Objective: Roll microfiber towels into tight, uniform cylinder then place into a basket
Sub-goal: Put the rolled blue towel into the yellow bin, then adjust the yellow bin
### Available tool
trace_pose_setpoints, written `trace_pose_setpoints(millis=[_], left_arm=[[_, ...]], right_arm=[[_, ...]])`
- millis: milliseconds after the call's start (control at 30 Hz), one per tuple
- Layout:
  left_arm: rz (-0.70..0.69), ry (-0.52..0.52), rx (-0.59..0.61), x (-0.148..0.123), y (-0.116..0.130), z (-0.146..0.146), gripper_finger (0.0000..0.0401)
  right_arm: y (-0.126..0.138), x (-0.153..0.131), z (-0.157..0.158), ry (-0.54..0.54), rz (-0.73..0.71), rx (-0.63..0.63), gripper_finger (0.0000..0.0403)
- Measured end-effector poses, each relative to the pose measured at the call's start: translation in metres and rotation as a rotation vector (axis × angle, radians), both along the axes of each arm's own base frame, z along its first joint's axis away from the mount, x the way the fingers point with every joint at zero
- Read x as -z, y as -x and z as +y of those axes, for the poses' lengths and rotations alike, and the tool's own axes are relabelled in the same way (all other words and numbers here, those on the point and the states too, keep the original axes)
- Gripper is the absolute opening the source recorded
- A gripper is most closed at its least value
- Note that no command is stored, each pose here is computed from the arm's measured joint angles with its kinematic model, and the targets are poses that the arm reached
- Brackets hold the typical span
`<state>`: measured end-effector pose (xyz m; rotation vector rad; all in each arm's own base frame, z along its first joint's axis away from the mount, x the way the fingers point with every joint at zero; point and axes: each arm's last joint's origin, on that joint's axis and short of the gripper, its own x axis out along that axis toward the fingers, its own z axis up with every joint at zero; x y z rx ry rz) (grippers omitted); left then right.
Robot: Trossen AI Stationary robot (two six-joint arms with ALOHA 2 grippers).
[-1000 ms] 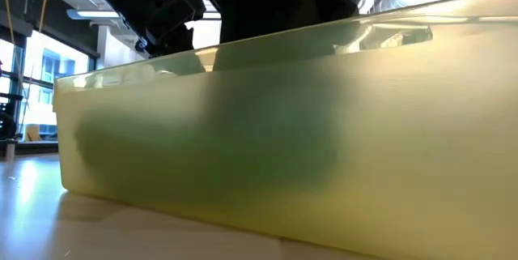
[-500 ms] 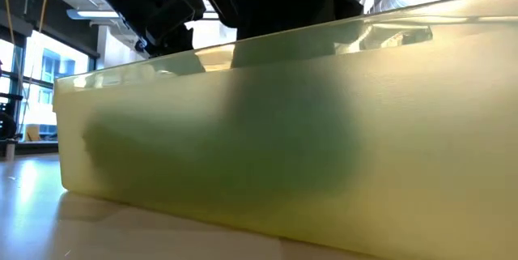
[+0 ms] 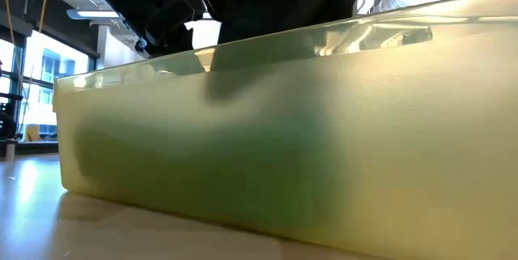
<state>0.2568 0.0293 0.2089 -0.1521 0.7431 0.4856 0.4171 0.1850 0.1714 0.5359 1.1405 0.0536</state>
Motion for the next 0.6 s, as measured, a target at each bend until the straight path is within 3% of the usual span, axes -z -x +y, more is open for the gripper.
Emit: trace_pose_setpoints(millis=[133, 300, 467, 600], left_arm=[[0.0, 0.0, 0.0, 0.0, 0.0, 0.0, 0.0131], [0.0, 0.0, 0.0, 0.0, 0.0, 0.0, 0.0131], [0.0, 0.0, 0.0, 0.0, 0.0, 0.0, 0.0131], [-0.005, 0.003, -0.003, 0.0, 0.0, 0.0, 0.0131]], right_arm=[[0.0, -0.015, -0.009, -0.124, 0.026, -0.039, 0.0236], [0.018, -0.05, -0.022, -0.118, 0.063, -0.053, 0.0236], [0.059, -0.097, -0.037, 0.037, 0.125, -0.002, 0.0236], [0.099, -0.123, -0.039, 0.257, 0.167, 0.097, 0.0236]])
